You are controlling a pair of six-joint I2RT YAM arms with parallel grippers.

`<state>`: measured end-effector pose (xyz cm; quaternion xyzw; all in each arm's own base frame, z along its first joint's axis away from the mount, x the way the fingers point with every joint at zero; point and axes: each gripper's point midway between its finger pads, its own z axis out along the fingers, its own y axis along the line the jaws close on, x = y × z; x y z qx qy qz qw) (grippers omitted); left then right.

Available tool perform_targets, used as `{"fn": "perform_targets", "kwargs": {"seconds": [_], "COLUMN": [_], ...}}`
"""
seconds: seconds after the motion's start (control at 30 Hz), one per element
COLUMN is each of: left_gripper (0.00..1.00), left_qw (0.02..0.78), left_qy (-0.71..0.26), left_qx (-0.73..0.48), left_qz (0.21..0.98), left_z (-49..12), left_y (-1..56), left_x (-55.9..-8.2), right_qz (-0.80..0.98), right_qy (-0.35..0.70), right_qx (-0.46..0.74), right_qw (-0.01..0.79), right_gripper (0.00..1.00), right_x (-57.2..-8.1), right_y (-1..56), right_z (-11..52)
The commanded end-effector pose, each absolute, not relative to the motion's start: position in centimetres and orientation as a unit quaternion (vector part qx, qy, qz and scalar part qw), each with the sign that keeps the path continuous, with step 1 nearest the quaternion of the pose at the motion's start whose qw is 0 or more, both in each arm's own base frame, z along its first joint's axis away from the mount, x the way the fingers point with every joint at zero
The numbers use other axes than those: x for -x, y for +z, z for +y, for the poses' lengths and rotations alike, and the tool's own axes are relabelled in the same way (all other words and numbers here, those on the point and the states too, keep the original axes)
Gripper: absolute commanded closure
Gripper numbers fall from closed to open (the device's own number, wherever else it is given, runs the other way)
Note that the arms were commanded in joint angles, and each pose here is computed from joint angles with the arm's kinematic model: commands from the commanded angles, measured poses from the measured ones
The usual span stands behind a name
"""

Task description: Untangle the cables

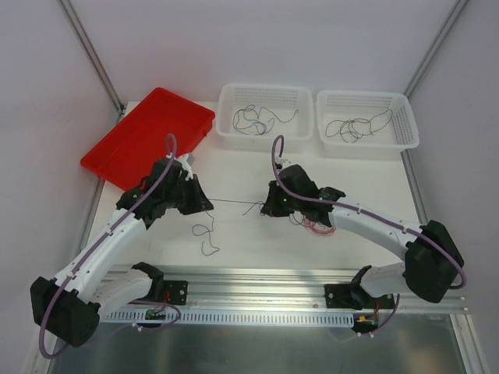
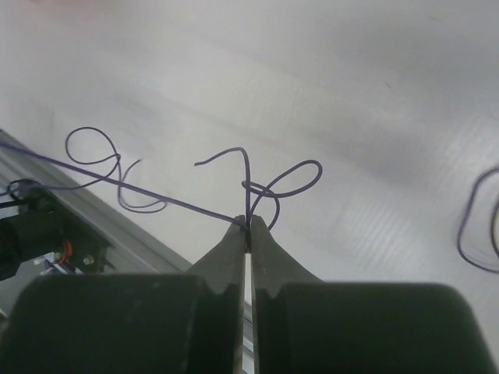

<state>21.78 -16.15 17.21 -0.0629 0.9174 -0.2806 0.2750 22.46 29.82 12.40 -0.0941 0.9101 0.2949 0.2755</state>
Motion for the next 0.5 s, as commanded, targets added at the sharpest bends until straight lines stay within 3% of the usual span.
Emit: {"fn": "perform_targets", "kwargs": {"seconds": [0.0,0.23,0.37,0.47], "left_gripper": [1.0,1.0,1.0,1.0], "left_qw": [0.244,0.183,0.189,0.186], "left_qy": [-0.289,-0.269,-0.255,-0.252], "left_qx": [0.063,0.026,0.017,0.012], "left_qz": [0.923,0.945,0.948,0.949], "left_z": [-17.8,-22.1,-21.9,-21.9], "left_y": [14.9,10.2,9.7,9.4], "left_x": [-21.4,-20.7,-21.3,-21.4], "right_qz": [0.961,0.968,0.965,0.961], "right_qy": [0.116,0.094,0.112,0.118], "right_qx": [0.043,0.051,0.063,0.07], "right_qw": [0.246,0.225,0.229,0.238], "right_gripper": [0.99,0.8,0.58,0.57], "right_x": [-21.1,-19.9,-19.6,-19.7], "right_y": [8.5,7.7,9.1,10.1], "right_z": [21.2,20.0,20.3,20.3]}}
